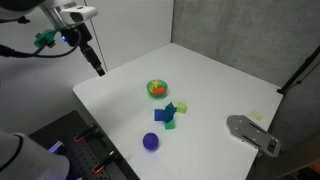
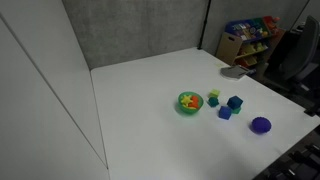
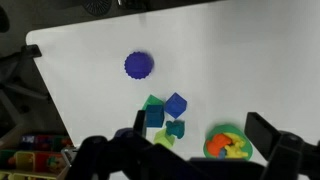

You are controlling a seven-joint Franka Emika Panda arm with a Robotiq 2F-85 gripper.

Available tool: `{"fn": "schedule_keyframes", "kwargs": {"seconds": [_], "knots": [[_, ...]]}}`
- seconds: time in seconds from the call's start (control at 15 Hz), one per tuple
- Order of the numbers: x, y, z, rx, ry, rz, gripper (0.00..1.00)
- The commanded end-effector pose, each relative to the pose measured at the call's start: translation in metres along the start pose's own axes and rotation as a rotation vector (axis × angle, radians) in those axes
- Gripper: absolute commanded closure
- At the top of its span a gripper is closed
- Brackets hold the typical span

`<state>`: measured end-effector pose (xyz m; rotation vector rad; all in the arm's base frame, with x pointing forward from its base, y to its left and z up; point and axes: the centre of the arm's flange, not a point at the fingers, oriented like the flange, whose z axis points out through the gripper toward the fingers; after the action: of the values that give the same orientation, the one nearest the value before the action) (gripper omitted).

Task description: Transfer the yellow object from the bowl to the table

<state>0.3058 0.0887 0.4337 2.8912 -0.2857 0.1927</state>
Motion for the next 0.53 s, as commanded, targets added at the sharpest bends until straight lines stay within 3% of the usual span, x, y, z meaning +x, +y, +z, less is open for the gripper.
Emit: {"fn": "schedule_keyframes", "kwargs": {"seconds": [0.0, 0.47], "knots": [[0.000, 0.000, 0.000, 0.000, 0.000, 0.000, 0.00], [0.034, -0.009, -0.003, 0.047, -0.005, -0.006, 0.00]]}}
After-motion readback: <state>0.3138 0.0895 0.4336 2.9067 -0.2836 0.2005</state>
